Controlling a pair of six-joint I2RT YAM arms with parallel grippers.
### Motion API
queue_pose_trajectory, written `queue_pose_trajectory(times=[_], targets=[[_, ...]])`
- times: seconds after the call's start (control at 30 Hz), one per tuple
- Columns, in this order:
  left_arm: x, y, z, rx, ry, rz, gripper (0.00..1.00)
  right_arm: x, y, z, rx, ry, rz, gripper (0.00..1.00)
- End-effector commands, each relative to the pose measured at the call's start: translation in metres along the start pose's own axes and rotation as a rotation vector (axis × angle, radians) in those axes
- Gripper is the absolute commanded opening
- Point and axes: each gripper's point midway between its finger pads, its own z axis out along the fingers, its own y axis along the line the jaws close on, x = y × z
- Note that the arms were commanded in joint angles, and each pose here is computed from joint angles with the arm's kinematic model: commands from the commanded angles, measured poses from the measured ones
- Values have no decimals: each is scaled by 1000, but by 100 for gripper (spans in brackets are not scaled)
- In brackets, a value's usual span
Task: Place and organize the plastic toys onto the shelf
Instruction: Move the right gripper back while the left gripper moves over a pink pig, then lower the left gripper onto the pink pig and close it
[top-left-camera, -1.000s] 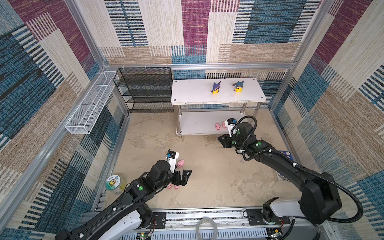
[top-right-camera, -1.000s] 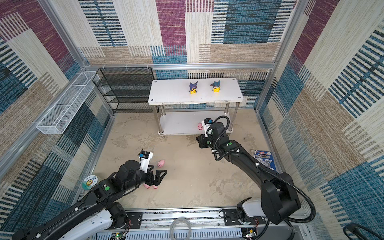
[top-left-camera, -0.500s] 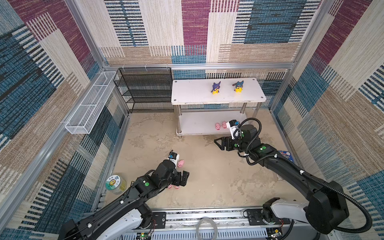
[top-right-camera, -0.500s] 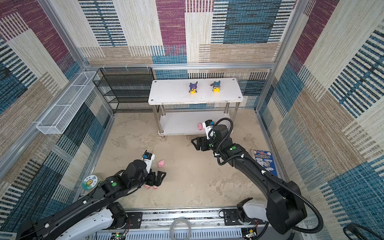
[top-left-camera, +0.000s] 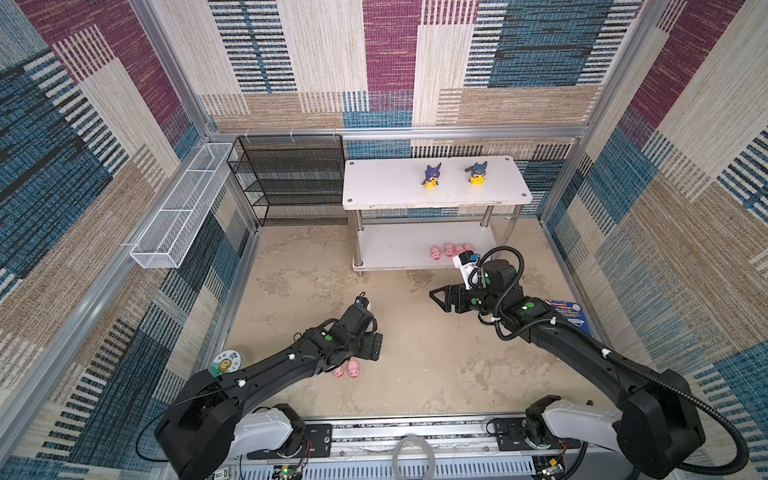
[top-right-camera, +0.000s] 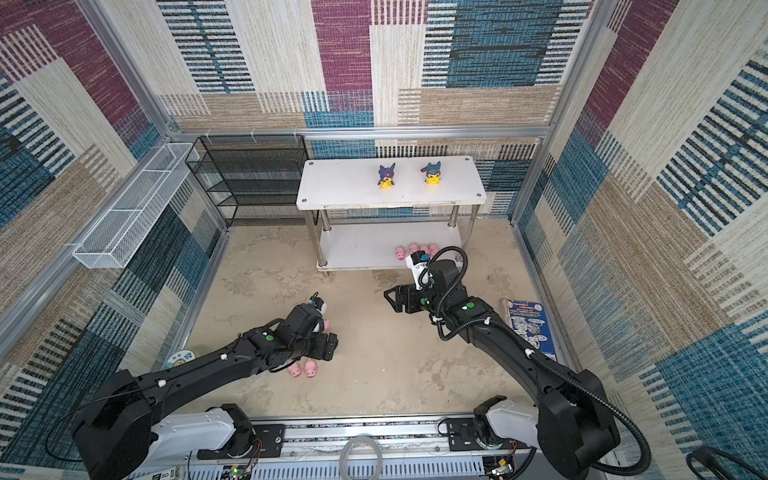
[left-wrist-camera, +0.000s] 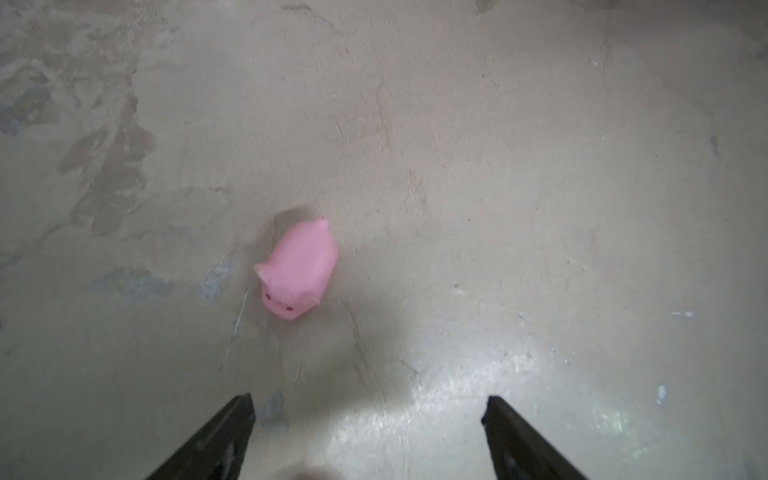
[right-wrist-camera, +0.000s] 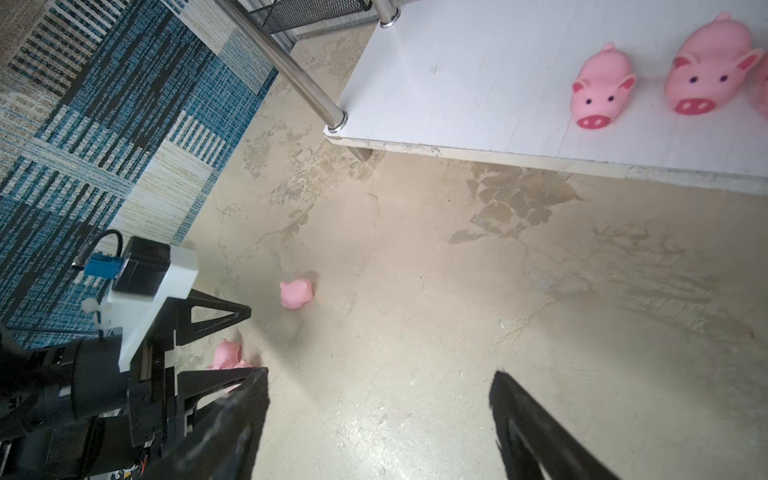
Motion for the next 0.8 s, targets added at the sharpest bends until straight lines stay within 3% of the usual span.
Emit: queue_pose_trajectory(times=[0.0,0.53,0.63,0.77], targets=[[-12,4,6,-31,-6,51,92,-5,9,-4,-40,-27,-28,89],[-16,22,40,-55,64,22,87,-6,10,-9,-35,-29,-67,95],[-16,21,45,-48,79,22,83,-5,11,-9,-38,-28,-66,95],[-17,13,46,-8,90,8,71,-6,10,-10,-35,-32,-64,95]])
